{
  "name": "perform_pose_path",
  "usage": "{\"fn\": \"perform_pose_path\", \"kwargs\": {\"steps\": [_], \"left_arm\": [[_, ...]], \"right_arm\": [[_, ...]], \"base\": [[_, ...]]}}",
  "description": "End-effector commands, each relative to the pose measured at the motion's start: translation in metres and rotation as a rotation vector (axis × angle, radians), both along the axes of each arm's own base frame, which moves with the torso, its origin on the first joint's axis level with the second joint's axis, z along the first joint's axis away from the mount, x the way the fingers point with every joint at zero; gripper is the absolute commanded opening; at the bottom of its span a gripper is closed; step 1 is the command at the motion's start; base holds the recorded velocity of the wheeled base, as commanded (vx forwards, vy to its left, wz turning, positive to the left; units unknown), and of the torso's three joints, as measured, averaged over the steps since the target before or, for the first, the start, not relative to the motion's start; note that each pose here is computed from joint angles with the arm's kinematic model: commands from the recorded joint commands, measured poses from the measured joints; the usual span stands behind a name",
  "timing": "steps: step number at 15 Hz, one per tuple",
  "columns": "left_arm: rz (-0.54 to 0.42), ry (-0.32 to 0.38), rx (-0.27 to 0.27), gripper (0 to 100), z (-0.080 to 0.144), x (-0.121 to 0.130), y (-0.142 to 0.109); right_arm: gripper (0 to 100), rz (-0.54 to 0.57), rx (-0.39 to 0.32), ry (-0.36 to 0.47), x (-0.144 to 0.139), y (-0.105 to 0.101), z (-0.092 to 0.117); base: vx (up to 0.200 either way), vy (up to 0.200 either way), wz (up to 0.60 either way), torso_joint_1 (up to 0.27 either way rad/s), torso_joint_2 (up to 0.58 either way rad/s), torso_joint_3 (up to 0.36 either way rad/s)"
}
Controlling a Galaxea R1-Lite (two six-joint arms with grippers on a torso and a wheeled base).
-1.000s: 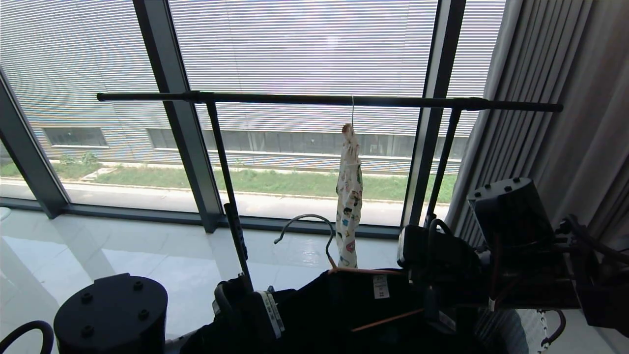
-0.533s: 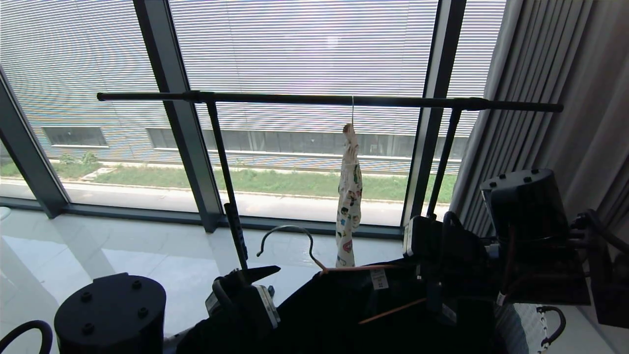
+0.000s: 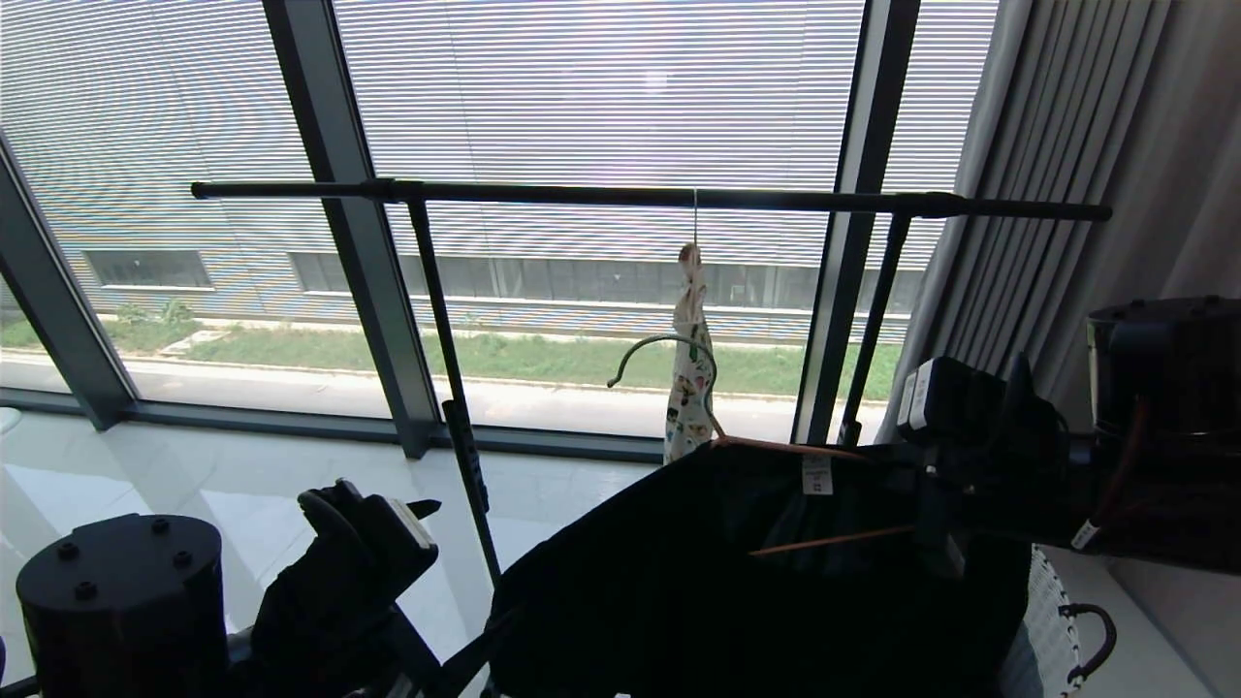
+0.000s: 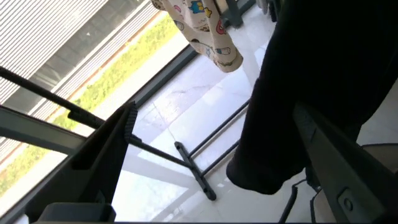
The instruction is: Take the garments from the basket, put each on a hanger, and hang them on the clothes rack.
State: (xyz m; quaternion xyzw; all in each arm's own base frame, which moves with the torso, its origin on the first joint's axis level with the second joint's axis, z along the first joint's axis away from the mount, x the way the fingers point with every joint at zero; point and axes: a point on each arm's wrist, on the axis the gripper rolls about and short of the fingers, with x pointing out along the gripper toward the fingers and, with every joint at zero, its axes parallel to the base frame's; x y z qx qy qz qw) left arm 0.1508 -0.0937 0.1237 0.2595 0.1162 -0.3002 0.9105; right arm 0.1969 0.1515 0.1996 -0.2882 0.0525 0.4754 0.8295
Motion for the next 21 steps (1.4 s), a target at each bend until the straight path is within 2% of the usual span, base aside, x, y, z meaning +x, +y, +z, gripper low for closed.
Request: {"fn": "perform_pose_path", "kwargs": {"steps": [1, 5, 6, 10, 13, 17, 21], "left_arm": [[0.033, 0.0, -0.019, 100, 0.001, 0.0, 0.005], [0.042, 0.023, -0.015, 100, -0.004, -0.003, 0.008], [0.044, 0.017, -0.021, 100, -0.002, -0.003, 0.009], [0.003, 0.045, -0.018, 100, -0.01, -0.014, 0.014], [-0.009, 0.055, -0.013, 100, -0.011, -0.013, 0.011], [-0.104, 0.114, -0.012, 100, -0.019, -0.012, 0.005], [-0.098, 0.135, -0.01, 100, -0.022, -0.006, 0.002]], "right_arm": [[0, -0.028, 0.019, -0.025, -0.007, -0.013, 0.001], [0, -0.036, 0.048, -0.062, -0.015, -0.02, 0.003], [0, -0.045, 0.075, -0.079, -0.016, -0.022, 0.009], [0, -0.062, 0.113, -0.108, -0.025, -0.031, 0.018], [0, -0.059, 0.117, -0.108, -0.032, -0.035, 0.017], [0, -0.062, 0.136, -0.104, -0.038, -0.038, 0.018], [0, -0.054, 0.146, -0.117, -0.043, -0.039, 0.021]], "base": [[0.0, 0.0, 0.0, 0.0, 0.0, 0.0], [0.0, 0.0, 0.0, 0.0, 0.0, 0.0], [0.0, 0.0, 0.0, 0.0, 0.0, 0.0], [0.0, 0.0, 0.0, 0.0, 0.0, 0.0], [0.0, 0.0, 0.0, 0.0, 0.0, 0.0], [0.0, 0.0, 0.0, 0.0, 0.0, 0.0], [0.0, 0.0, 0.0, 0.0, 0.0, 0.0]]}}
